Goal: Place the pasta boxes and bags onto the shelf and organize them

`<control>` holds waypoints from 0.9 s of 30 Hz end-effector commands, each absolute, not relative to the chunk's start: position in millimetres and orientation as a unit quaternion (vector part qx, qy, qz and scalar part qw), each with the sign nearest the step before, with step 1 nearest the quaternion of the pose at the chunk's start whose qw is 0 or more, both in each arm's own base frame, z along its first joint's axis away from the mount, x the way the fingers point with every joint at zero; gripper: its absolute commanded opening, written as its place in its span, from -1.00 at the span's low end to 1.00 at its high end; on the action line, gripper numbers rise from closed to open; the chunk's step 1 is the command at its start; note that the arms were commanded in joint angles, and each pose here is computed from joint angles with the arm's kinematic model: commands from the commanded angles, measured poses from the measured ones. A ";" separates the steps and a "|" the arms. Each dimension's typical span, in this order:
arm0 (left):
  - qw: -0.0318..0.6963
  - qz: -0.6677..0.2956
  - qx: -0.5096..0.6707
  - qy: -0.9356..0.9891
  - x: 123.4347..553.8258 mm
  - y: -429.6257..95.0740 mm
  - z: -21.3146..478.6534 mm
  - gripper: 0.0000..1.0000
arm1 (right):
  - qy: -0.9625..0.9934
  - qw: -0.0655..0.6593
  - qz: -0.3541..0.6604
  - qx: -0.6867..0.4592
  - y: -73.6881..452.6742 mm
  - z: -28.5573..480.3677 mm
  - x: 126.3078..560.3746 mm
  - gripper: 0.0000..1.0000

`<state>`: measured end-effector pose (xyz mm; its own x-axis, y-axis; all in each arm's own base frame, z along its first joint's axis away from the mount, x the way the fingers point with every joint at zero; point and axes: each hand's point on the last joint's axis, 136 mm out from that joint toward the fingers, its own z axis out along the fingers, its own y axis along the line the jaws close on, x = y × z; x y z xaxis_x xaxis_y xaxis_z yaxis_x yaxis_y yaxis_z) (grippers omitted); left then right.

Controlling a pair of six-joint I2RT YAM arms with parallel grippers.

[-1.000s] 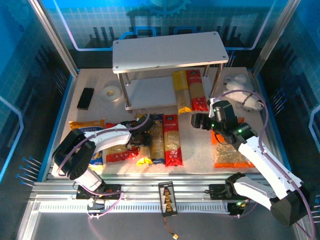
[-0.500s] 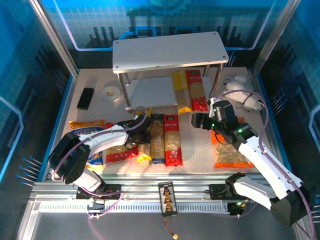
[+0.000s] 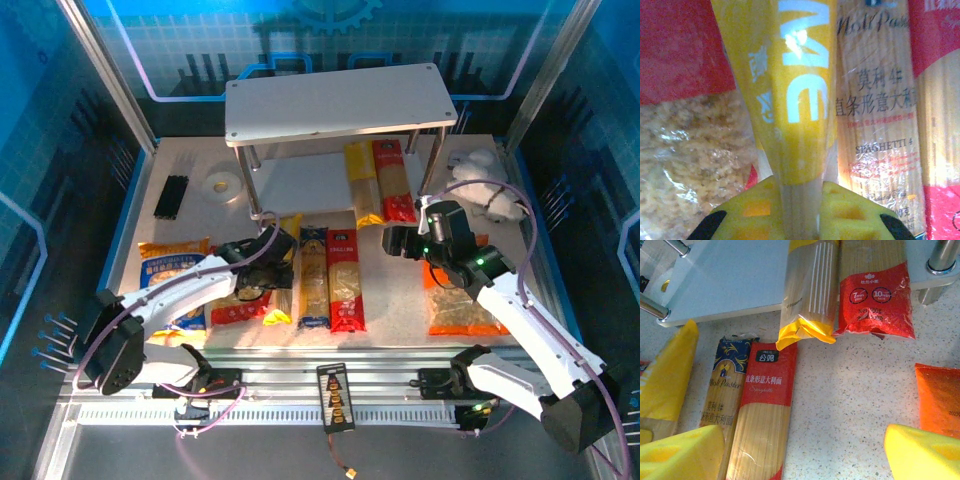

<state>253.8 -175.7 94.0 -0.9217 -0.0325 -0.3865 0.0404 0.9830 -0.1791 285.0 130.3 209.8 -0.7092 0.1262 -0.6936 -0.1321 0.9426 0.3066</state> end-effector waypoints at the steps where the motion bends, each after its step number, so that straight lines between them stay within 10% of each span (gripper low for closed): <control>1: 0.277 -0.107 0.012 0.955 284.9 -182.1 143.6 -1.00 | 0.908 0.378 0.178 0.003 130.3 207.7 284.9 0.67; 27: 0.388 -0.049 -0.060 0.918 465.2 -150.7 193.8 -1.00 | 0.915 0.363 0.175 -0.009 135.6 199.7 283.2 0.67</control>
<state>432.0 -152.6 154.8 -0.7941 -0.1233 -0.5951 -0.0626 0.9906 -0.1217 284.8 133.4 205.8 -0.7222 0.1193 -0.6813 -0.1390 0.9399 0.3120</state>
